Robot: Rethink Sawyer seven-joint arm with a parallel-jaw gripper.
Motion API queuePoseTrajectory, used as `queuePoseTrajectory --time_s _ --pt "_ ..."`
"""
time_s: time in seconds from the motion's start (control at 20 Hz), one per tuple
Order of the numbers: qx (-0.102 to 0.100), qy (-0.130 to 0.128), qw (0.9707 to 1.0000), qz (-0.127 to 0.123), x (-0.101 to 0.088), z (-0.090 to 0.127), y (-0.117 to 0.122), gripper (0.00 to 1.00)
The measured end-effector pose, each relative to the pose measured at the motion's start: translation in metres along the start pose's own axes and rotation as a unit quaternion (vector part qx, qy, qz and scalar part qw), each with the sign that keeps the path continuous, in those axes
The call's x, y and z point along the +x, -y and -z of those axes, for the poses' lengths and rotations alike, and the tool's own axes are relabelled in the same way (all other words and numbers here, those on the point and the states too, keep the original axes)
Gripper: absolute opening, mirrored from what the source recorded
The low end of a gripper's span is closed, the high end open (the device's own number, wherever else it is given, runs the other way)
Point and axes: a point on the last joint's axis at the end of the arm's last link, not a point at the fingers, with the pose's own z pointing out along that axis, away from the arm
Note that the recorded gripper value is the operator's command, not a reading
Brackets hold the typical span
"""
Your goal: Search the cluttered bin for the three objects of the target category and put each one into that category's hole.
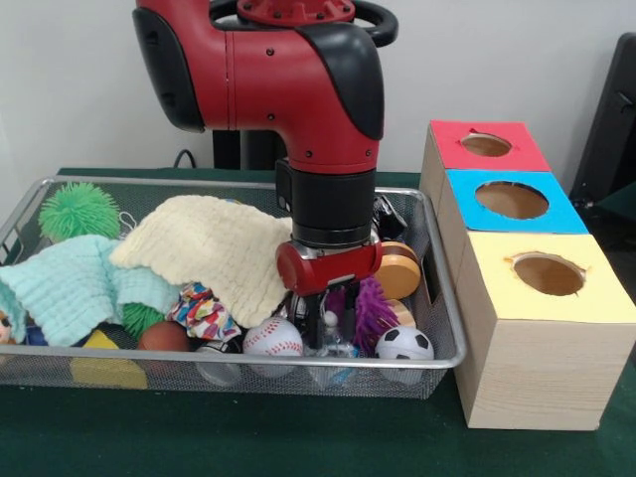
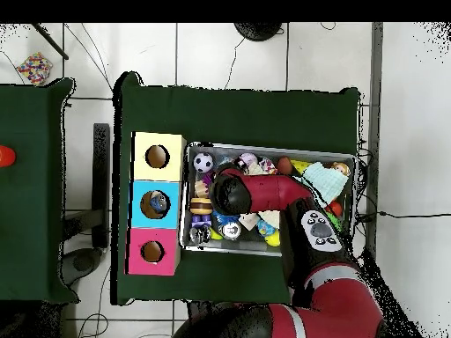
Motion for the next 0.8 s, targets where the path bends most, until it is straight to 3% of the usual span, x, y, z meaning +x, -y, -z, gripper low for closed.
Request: queuePoseTrajectory --time_s 0.25,0.8 --pt "-0.005 -0.013 0.9999 -0.001 0.0048 -0.0011 0.0014 0.0" --pt "-0.005 -0.015 0.9999 -0.002 0.0048 -0.0023 0.0025 0.0"
